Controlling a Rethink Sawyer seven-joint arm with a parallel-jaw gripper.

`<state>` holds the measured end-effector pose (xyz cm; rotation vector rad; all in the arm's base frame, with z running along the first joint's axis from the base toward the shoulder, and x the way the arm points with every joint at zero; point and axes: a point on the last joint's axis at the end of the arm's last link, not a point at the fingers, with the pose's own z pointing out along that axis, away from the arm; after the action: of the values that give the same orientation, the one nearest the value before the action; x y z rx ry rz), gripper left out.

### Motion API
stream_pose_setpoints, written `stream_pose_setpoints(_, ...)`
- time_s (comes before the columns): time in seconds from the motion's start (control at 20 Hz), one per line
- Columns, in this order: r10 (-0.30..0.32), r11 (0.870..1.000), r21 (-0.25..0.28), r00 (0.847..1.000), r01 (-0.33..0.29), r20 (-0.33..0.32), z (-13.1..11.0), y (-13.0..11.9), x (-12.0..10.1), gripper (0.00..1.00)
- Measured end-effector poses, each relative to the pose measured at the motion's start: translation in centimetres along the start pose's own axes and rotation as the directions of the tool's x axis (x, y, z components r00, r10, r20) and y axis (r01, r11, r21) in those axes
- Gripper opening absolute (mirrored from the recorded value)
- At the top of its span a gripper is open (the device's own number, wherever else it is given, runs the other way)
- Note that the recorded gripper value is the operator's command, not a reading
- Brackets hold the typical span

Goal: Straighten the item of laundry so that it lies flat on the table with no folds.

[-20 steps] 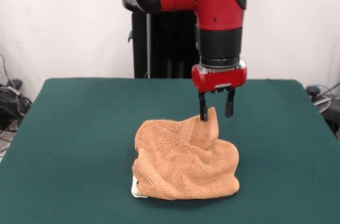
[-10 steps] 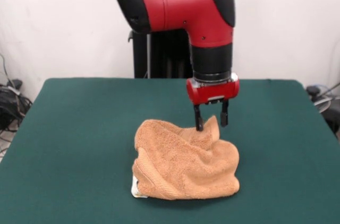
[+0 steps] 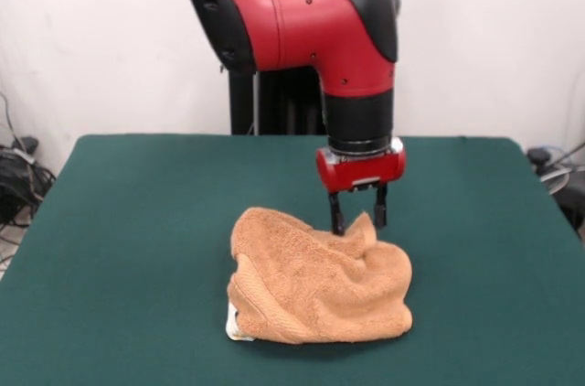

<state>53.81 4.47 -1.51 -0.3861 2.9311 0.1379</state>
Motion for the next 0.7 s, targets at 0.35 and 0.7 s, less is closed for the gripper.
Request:
stream_pose_setpoints(0.35, 0.001, 1.0, 0.018, 1.0, -0.002, 0.01, -0.3, -0.7, -0.5, 1.0)
stream_pose_setpoints(0.7, -0.004, 0.999, 0.036, 1.0, 0.003, 0.031, -1.3, -1.2, -1.4, 1.0)
